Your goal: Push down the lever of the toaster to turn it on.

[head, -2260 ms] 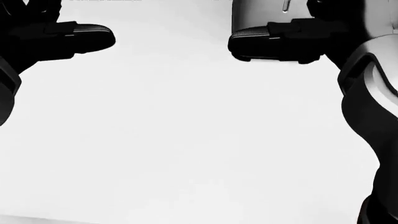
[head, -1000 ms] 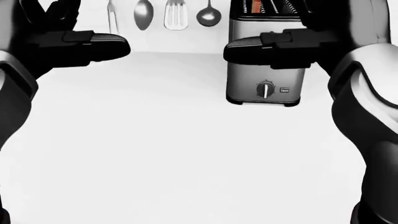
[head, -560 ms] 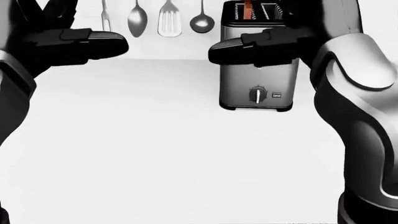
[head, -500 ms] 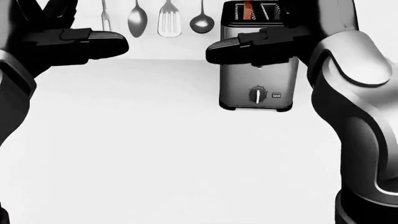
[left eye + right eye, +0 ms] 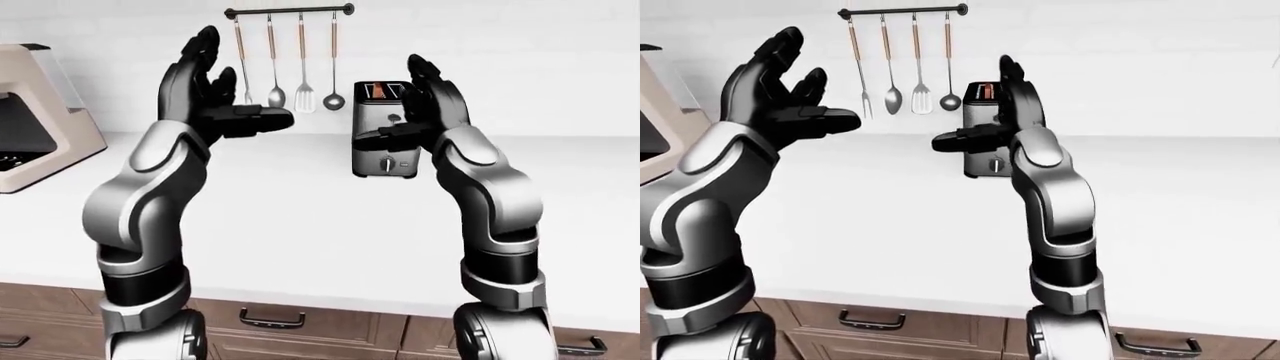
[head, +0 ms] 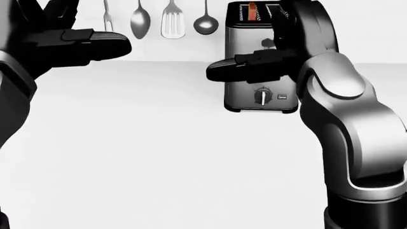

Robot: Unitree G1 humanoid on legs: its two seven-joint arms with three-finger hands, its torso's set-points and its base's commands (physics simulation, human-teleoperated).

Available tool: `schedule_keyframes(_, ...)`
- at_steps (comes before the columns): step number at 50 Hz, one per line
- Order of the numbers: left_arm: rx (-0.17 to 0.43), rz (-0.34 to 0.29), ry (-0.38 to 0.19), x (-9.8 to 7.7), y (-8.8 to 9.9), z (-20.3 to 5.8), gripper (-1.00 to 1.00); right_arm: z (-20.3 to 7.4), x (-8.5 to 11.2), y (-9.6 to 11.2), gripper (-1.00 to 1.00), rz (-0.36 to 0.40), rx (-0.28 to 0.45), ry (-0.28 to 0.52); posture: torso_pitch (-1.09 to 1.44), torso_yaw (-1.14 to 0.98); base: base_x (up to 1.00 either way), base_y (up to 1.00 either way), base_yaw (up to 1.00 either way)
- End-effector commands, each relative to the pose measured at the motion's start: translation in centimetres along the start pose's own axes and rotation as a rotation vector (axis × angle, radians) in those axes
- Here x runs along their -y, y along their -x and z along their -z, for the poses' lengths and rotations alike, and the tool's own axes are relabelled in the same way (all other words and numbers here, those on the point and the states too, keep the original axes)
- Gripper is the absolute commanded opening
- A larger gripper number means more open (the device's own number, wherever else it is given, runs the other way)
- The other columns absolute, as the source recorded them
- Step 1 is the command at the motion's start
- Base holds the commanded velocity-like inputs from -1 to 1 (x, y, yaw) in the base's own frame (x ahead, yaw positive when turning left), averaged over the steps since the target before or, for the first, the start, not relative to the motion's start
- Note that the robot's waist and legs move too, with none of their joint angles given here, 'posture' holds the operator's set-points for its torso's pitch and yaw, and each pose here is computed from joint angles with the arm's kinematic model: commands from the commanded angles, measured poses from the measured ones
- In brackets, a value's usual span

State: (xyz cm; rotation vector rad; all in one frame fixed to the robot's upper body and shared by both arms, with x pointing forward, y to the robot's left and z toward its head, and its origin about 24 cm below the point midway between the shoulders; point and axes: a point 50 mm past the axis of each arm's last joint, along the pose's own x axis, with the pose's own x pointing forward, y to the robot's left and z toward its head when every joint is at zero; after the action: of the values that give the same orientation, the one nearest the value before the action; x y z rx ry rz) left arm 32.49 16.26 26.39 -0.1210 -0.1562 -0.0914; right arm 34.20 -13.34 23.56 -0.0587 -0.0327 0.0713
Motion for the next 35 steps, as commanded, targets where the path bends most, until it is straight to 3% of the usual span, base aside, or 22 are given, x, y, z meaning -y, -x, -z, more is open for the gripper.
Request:
schedule_keyframes(1,0.085,0.003,-0.001,0.1,0.2,-1.9,1.00,-2.0,-0.1,0.0,1.00,0.003,0.096,0.005,-0.38,0.00,0.00,0.00,0.00)
schedule_keyframes(35,0.087,0.004,0.000,0.1,0.2,-2.1,1.00,-0.8,0.7,-4.4,1.00,0.046,0.022,0.022,-0.38,0.00,0.00,0.00,0.00)
